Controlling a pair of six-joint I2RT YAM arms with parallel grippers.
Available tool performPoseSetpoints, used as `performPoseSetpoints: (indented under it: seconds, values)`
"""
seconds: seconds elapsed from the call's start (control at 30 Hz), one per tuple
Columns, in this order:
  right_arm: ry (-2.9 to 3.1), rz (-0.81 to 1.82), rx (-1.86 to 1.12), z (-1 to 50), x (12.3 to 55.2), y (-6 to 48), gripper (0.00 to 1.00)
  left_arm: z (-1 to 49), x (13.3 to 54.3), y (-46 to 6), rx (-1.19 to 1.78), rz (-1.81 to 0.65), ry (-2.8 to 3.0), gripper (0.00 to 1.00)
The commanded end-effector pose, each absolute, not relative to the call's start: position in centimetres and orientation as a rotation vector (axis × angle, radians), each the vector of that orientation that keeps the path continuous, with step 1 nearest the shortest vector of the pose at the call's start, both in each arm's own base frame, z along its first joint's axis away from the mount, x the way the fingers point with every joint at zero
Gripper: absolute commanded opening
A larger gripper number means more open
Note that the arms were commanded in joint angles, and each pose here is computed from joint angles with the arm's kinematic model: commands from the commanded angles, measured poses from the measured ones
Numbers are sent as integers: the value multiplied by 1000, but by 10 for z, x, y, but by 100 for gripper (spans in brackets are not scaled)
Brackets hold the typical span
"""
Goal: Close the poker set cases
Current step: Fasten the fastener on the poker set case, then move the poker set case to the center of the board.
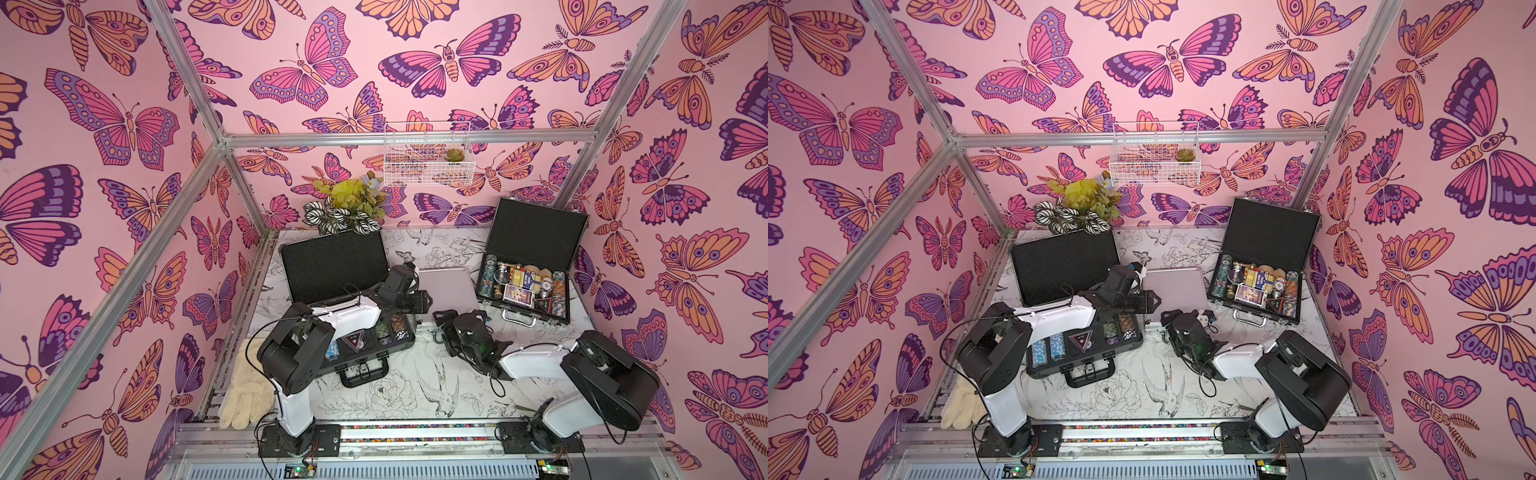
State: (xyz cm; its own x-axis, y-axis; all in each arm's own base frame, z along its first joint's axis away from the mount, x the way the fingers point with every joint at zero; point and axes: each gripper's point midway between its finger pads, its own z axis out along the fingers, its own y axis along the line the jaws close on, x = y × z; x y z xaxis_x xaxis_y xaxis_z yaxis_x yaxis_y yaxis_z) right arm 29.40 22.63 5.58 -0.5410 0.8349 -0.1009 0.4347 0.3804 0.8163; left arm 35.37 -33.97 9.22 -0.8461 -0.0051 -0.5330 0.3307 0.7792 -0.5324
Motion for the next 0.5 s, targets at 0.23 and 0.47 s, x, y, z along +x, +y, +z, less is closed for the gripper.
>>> performPoseSetpoints:
  seconds: [0.23, 0.47]
  values:
    - [2236, 747, 838, 88, 278, 172, 89, 11, 301, -295, 208, -618, 2829, 56]
    - [2448, 455, 764, 62, 252, 124, 80, 15, 307, -297, 212, -612, 2821, 56]
